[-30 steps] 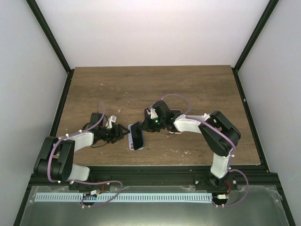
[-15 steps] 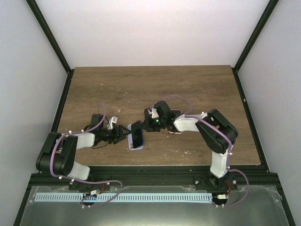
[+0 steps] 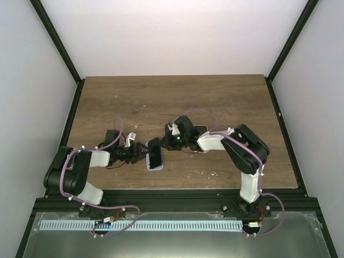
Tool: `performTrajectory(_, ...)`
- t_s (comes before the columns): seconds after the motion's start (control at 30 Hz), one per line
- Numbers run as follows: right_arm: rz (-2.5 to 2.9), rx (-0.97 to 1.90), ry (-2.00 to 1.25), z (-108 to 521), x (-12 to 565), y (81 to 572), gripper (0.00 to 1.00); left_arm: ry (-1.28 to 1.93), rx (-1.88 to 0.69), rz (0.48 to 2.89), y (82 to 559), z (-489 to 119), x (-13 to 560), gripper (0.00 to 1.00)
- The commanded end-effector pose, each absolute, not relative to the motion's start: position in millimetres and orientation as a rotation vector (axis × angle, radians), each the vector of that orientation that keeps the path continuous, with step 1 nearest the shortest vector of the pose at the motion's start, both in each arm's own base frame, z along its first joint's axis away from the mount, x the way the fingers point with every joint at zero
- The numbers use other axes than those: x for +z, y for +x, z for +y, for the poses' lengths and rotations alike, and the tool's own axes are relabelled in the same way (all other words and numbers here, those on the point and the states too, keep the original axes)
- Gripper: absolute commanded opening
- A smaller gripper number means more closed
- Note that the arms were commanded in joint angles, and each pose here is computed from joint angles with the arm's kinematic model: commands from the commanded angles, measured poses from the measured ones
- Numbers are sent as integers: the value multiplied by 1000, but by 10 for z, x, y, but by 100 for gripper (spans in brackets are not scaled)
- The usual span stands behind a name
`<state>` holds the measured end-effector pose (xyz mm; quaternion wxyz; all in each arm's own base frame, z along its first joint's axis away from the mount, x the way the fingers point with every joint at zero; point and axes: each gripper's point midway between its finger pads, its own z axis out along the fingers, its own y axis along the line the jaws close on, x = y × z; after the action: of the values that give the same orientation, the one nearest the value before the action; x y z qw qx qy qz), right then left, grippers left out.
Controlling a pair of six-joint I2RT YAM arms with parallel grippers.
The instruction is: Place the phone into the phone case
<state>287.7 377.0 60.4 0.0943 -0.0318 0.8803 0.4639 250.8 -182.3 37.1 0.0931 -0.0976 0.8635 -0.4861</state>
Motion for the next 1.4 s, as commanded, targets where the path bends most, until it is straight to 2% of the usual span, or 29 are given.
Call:
performTrajectory(0.0,2614,1344,-83,3831,468,2901,1,-286,-1435,2586,2469,-1841,288,61)
performTrajectory(0.53,2620,1354,-66,3973,288,2784,1,-271,-1446,2581,2486,-1878,313,59)
performTrajectory(0.93,2676,1297,-64,3853,41,2628,1,-262,-1445,2580,2475,-1884,348,54)
performTrajectory(1.37,2705,1115,-94,3641,-18,2627,12,-281,-1365,2595,2449,-1810,426,48)
